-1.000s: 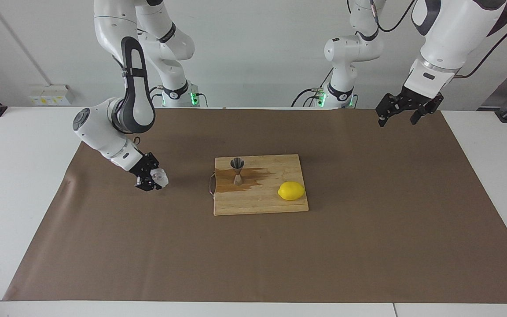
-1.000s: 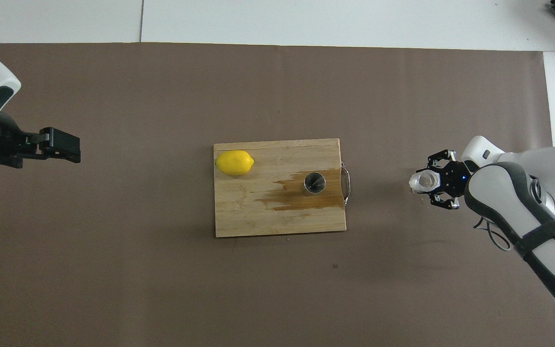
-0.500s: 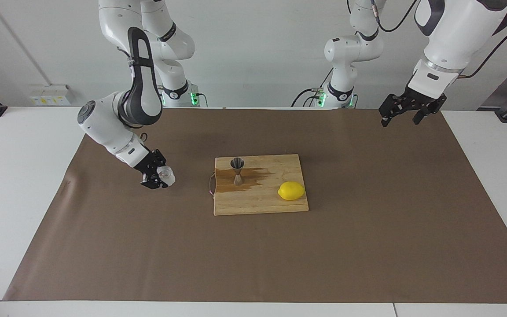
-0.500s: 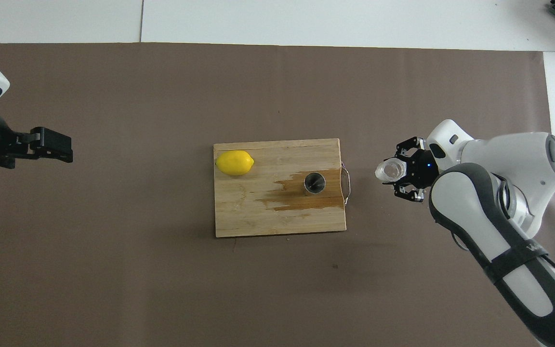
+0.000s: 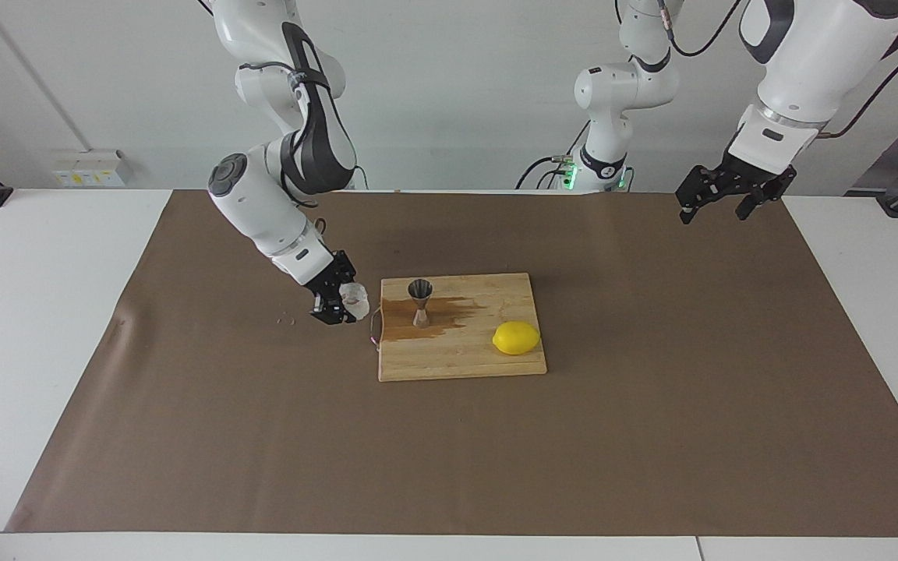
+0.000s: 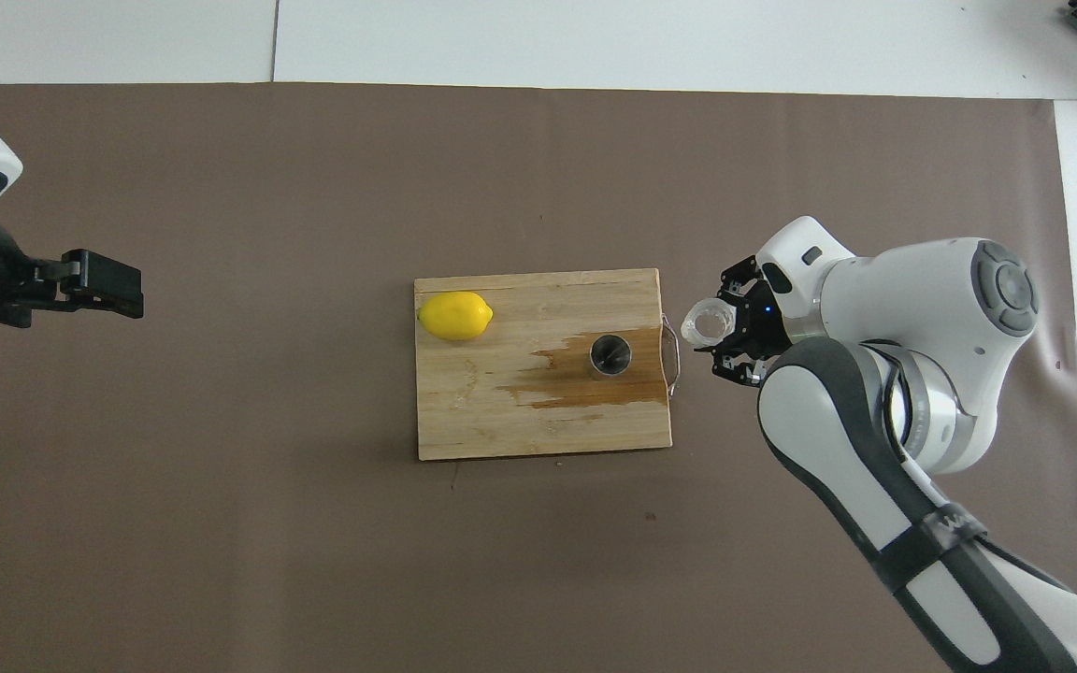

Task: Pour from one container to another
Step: 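Lift the white cup with the right gripper over the metal cup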

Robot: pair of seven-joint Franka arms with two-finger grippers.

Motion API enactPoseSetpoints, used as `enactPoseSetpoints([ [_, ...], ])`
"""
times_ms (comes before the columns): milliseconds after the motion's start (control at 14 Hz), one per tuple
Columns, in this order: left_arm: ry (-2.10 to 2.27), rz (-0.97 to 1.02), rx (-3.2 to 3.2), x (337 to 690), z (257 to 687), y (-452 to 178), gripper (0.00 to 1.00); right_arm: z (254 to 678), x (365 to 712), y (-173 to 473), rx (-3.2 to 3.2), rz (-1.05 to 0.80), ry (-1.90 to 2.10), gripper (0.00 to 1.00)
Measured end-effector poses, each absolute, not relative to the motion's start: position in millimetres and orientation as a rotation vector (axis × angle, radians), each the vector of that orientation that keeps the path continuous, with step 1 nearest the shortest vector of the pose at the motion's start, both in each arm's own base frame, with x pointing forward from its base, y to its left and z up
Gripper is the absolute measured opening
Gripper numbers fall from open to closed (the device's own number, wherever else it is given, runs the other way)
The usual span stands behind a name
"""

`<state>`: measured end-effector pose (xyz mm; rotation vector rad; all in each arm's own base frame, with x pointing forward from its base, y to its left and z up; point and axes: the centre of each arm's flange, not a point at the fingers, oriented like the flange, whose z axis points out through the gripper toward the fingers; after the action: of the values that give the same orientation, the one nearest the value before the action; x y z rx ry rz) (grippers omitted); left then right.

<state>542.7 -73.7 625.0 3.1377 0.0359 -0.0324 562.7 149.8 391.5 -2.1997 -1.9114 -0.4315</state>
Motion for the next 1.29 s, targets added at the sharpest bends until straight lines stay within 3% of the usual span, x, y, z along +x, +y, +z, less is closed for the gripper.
enactPoseSetpoints([
  [1286, 0.057, -0.048, 3.139, 541.5, 624.5, -66.6, 1.00, 419.6, 546.6, 250.4, -2.268, -0.279, -2.319, 0.51],
])
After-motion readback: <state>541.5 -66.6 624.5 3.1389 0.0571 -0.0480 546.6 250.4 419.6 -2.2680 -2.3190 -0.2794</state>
